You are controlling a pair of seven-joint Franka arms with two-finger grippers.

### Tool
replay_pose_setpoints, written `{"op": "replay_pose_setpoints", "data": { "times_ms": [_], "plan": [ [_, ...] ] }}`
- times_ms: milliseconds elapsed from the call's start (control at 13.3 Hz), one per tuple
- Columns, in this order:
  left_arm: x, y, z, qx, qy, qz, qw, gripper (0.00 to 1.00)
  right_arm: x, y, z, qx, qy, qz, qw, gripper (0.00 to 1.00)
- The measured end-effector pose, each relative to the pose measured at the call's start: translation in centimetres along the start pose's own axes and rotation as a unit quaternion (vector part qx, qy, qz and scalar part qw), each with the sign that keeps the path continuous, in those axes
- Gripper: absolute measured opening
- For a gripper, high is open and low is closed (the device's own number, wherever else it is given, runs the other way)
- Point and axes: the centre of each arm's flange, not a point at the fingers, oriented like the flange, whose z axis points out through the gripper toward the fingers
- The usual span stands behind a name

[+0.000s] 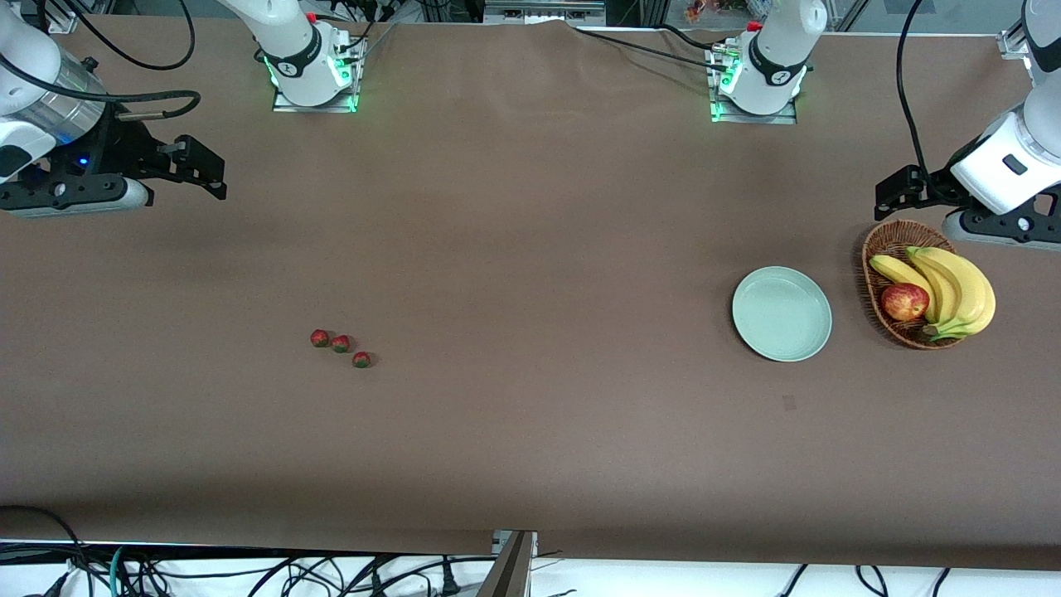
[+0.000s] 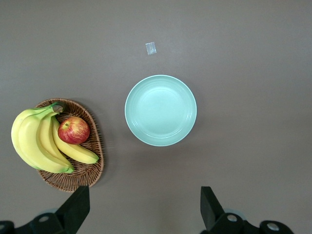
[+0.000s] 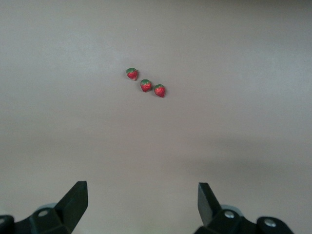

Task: Collect all strawberries into plate

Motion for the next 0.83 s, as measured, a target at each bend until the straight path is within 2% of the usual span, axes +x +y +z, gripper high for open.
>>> {"op": "replay_pose_setpoints", "data": {
  "times_ms": [828],
  "plan": [
    [0.53,-0.19,-0.24,-0.001,0.004,-0.001,1.0,1.0,0.17,0.17,0.08,0.0,0.0,0.022,1.0,1.0]
  ]
}}
